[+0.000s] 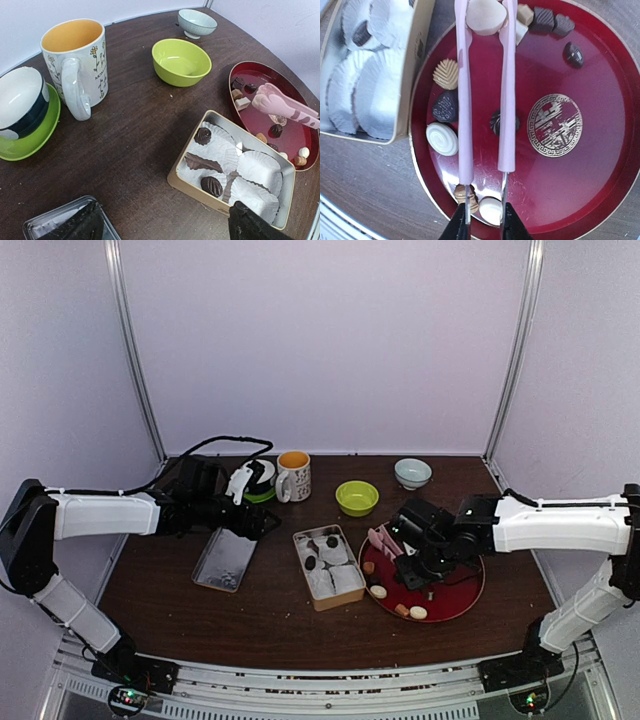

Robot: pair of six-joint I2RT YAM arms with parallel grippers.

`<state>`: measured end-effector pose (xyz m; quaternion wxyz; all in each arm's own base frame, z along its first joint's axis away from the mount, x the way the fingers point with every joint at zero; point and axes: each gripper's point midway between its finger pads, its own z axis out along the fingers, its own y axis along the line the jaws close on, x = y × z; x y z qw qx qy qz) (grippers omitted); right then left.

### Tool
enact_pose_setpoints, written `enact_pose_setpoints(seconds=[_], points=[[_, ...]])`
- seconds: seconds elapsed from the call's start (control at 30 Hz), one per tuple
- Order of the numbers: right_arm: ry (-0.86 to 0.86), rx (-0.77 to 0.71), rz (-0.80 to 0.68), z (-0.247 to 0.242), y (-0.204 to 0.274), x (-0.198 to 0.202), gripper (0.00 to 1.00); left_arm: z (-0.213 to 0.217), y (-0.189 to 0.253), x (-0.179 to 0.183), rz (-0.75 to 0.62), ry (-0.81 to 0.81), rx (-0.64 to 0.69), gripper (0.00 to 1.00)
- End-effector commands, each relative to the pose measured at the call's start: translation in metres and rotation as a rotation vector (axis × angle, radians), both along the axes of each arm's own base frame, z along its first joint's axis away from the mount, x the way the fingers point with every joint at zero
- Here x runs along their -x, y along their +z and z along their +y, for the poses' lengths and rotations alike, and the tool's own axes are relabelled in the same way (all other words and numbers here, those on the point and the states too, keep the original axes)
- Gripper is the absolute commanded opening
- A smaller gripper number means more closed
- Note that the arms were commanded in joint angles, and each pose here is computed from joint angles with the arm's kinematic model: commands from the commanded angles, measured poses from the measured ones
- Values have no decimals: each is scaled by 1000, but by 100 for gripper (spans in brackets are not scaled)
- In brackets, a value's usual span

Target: Pack the chocolate

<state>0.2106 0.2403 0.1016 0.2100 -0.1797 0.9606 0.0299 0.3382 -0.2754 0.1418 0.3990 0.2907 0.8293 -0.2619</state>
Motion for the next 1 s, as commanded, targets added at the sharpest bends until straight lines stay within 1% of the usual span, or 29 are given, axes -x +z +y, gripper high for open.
enact_pose_setpoints(seconds=[0.0,0.1,0.27,0.37,0.6,0.73,0.97], points=[[34,-36,-61,1,31,-2,19,-2,9,-2,-35,-10,13,89],[135,-100,-14,16,36,12,18,-2,8,-2,-33,-8,12,89],[322,-191,-10,45,51,38,17,-2,8,-2,-35,-7,12,89],[386,-197,-1,54,55,50,18,-3,7,-3,-33,-9,11,89],[410,-112,46,45,35,60,21,-2,8,-3,-34,-5,12,89],[404,-102,40,44,34,59,24,-2,8,-4,-34,-2,10,89],[395,-71,44,43,27,56,26,-2,8,-4,-35,-3,12,89]])
